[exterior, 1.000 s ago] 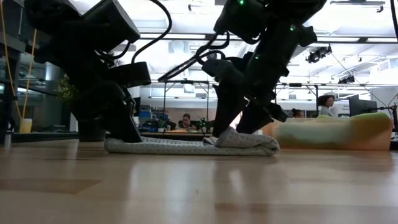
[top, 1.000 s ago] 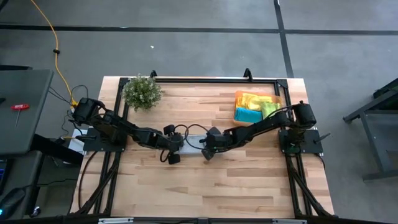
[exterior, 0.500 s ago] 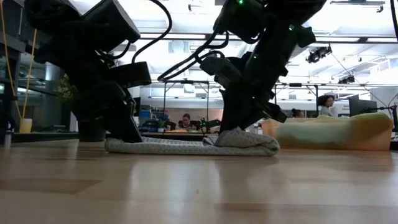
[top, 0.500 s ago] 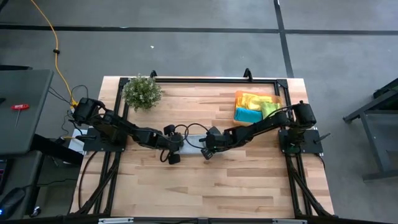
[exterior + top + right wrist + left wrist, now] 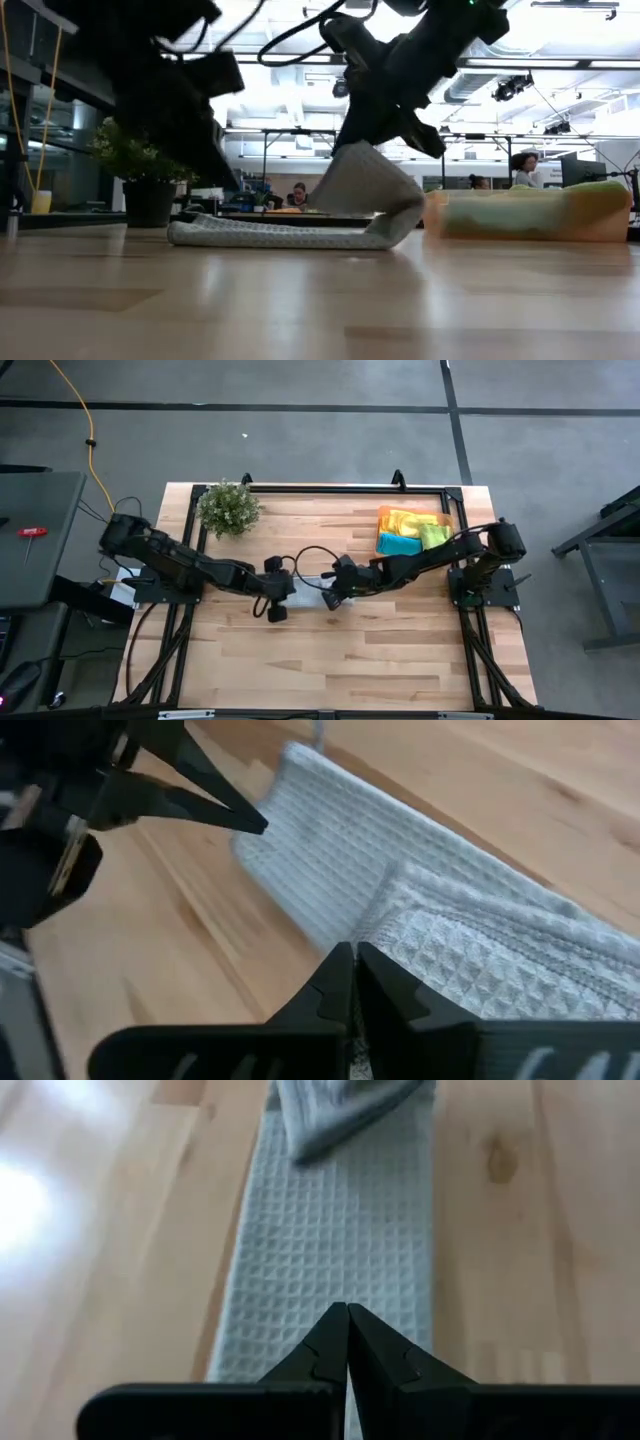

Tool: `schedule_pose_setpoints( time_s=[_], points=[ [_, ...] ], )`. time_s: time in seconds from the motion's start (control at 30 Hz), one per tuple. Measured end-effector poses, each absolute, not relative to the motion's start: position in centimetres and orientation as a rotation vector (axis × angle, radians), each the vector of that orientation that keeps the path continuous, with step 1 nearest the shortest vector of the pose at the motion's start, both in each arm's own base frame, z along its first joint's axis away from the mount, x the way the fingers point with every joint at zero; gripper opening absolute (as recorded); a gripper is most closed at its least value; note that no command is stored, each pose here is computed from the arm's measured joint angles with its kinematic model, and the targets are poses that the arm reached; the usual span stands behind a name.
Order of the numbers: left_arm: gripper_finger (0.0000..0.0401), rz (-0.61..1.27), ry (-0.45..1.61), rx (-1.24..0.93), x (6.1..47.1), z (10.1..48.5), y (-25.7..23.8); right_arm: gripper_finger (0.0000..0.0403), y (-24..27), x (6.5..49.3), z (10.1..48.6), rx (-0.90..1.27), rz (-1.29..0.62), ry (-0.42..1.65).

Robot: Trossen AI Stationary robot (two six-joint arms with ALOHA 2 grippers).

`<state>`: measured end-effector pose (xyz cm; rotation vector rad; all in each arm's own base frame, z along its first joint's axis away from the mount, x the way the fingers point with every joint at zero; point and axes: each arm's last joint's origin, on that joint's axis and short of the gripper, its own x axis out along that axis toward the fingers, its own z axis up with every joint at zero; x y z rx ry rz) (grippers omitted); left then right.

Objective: Fold microfiber towels
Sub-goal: Fold the gray microfiber cloth

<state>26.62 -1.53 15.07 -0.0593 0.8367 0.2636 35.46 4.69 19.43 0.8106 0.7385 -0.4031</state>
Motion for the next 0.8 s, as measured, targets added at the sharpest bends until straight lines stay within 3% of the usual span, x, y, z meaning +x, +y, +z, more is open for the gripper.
schedule_pose_setpoints(
  time_s=[0.27,0.57,0.8],
  points=[
    [0.0,0.321,0.943,-0.125,23.2,18.1,-1.4,0.0,4.7,36.1,19.8,0.855,-0.397,0.647],
    [0.0,0.323,1.027,-0.264,21.0,14.6,-1.6,0.0,4.8,37.1,20.9,0.916,-0.357,0.488],
    [0.0,0.32,0.921,-0.314,22.0,13.1,-1.7,0.0,4.7,37.4,21.5,0.946,-0.371,0.397]
  ],
)
